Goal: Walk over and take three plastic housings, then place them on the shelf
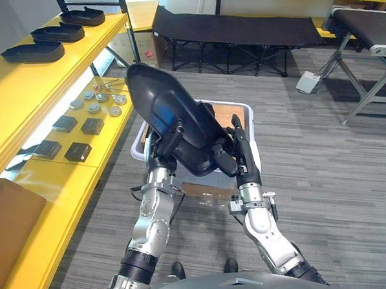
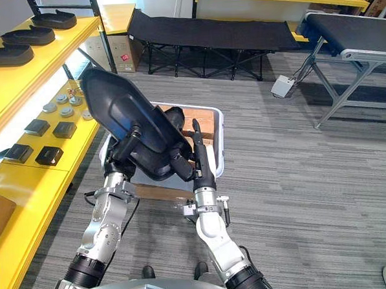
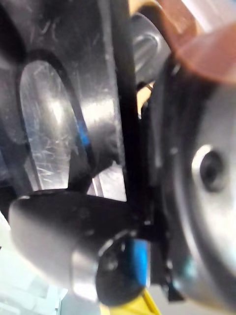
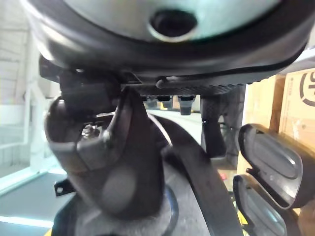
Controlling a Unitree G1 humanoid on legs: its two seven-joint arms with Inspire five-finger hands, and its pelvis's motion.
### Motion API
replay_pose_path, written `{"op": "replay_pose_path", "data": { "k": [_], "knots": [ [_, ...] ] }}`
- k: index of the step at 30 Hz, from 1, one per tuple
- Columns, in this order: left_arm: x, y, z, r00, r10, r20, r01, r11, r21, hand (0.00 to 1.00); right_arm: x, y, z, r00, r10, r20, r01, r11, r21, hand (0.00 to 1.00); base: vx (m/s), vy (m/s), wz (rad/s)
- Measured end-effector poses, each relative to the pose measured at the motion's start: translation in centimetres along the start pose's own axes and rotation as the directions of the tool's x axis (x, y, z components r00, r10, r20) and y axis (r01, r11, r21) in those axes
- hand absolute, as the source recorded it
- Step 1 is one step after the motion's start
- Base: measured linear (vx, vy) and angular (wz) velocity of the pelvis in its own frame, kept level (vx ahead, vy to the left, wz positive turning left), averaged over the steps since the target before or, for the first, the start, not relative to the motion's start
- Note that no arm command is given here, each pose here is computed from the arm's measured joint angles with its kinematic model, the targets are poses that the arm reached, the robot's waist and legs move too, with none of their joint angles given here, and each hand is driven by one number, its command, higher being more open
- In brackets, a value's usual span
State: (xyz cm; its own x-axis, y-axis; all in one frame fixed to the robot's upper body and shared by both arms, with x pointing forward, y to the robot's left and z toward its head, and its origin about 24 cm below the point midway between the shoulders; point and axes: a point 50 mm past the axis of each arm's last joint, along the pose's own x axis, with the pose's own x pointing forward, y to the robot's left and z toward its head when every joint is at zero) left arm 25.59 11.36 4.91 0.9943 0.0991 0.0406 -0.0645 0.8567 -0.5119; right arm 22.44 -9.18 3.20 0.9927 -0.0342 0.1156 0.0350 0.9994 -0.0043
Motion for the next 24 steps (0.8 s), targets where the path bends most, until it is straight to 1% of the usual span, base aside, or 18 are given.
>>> {"op": "replay_pose_path", "data": {
  "k": [1,2,4,6,7,9,10,12,14,16,18,21,23,24],
  "knots": [
    [-0.2,0.2,0.0,1.000,0.025,0.012,-0.025,0.999,0.041,0.00,0.0,0.0,0.0,1.000,-0.005,0.000,0.005,1.000,0.008,1.00,0.00,0.000,0.00],
    [-0.5,0.7,0.1,0.996,0.078,0.041,-0.083,0.988,0.129,0.00,0.1,0.0,0.3,1.000,-0.022,0.000,0.022,0.999,0.035,1.00,0.00,0.000,0.00],
    [-1.0,1.6,0.3,0.979,0.172,0.105,-0.193,0.953,0.232,0.00,0.3,-0.3,0.7,0.999,-0.052,0.007,0.052,0.995,0.083,1.00,0.00,0.000,0.00],
    [-1.2,2.7,1.1,0.932,0.290,0.219,-0.349,0.881,0.319,0.00,0.5,-1.3,0.9,0.997,-0.083,-0.012,0.084,0.980,0.180,1.00,0.00,0.000,0.00],
    [-1.2,3.0,1.4,0.916,0.314,0.252,-0.386,0.860,0.332,0.00,0.5,-1.6,0.8,0.996,-0.086,-0.019,0.088,0.974,0.207,1.00,0.00,0.000,0.00],
    [-1.3,3.7,2.8,0.853,0.375,0.363,-0.496,0.798,0.342,0.00,0.2,-2.4,0.5,0.997,-0.072,-0.039,0.080,0.951,0.298,1.00,0.00,0.000,0.00],
    [-1.4,3.9,3.2,0.835,0.387,0.391,-0.521,0.783,0.339,0.00,0.0,-2.6,0.3,0.997,-0.064,-0.042,0.074,0.944,0.323,1.00,0.00,0.000,0.00],
    [-1.7,4.2,4.4,0.772,0.403,0.492,-0.599,0.721,0.348,0.00,-0.5,-3.0,-0.1,0.999,-0.015,-0.048,0.033,0.913,0.407,1.00,0.00,0.000,0.00],
    [-1.9,4.3,4.8,0.745,0.403,0.531,-0.628,0.693,0.354,0.00,-0.6,-3.1,-0.2,0.999,0.022,-0.040,-0.001,0.891,0.455,1.00,0.00,0.000,-0.05],
    [-2.0,4.7,4.8,0.736,0.416,0.534,-0.641,0.682,0.353,0.00,-0.6,-2.9,-0.1,0.998,0.063,-0.019,-0.046,0.882,0.469,1.00,0.00,0.000,-0.06],
    [-2.2,5.0,4.6,0.740,0.424,0.521,-0.640,0.681,0.356,0.00,-0.8,-3.1,0.0,0.998,0.066,-0.011,-0.053,0.885,0.463,1.00,0.00,0.000,-0.02],
    [-2.3,5.6,4.1,0.780,0.442,0.443,-0.588,0.761,0.275,0.00,-1.3,-4.5,-0.6,0.998,-0.031,-0.055,0.050,0.928,0.370,1.00,0.00,0.001,-0.02],
    [-2.7,6.1,3.9,0.811,0.434,0.392,-0.542,0.809,0.227,0.00,-1.8,-5.9,-1.4,0.987,-0.100,-0.122,0.128,0.959,0.253,1.00,0.01,0.013,-0.11],
    [-3.1,6.4,3.6,0.837,0.415,0.357,-0.506,0.835,0.217,0.00,-2.4,-7.1,-2.2,0.971,-0.149,-0.188,0.183,0.967,0.177,1.00,0.02,0.014,-0.07]
  ]
}}
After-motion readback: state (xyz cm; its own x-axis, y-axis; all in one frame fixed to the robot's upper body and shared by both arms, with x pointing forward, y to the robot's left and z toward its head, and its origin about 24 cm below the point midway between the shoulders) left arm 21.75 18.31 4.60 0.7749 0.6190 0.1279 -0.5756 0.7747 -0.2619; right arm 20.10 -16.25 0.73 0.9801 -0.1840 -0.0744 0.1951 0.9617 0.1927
